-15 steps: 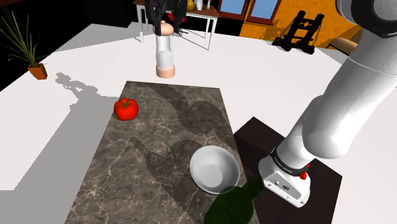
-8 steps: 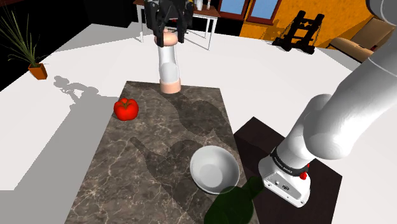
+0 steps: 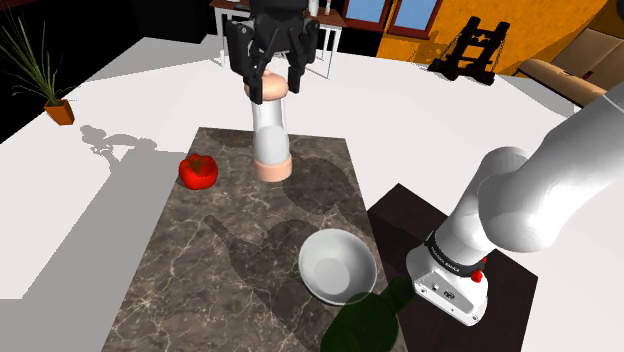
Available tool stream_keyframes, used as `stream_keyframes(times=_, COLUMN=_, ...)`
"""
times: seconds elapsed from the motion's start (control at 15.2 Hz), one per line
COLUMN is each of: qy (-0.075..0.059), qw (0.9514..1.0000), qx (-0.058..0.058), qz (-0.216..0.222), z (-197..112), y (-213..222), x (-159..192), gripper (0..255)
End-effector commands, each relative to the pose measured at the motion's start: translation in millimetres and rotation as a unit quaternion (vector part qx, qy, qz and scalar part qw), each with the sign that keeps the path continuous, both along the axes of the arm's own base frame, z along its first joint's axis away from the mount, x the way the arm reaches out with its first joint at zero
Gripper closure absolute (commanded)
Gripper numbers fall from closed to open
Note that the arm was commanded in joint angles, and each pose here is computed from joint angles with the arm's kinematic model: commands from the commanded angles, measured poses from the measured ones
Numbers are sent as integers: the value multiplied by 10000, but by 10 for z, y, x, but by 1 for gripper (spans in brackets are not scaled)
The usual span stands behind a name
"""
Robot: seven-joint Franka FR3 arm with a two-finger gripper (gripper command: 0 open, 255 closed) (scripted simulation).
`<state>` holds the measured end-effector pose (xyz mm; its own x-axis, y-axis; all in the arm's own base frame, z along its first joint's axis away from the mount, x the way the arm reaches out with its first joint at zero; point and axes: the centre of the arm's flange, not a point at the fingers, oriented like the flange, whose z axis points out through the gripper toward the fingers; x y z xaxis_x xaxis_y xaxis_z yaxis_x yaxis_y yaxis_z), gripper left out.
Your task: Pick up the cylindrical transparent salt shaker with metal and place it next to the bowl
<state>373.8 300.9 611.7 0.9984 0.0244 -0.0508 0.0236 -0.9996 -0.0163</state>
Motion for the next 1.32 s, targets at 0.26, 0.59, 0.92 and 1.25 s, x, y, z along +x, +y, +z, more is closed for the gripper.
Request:
stream_keyframes(times=0.26, qy=-1, qw=10000, qx=-1, qz=-6, z=-16, y=423, x=-704, gripper=255)
stream_keyframes(times=0.59, qy=-1, qw=10000, qx=-1, qz=-6, z=-13, y=769, x=-1266, gripper=255)
stream_keyframes(times=0.92, qy=-1, qw=10000, qx=-1, qz=-6, z=-11, y=1116, x=-1827, gripper=255)
stream_keyframes(times=1.25, qy=-1, qw=10000, qx=-1, qz=-6, z=-116, y=1301, x=-2126, gripper=255)
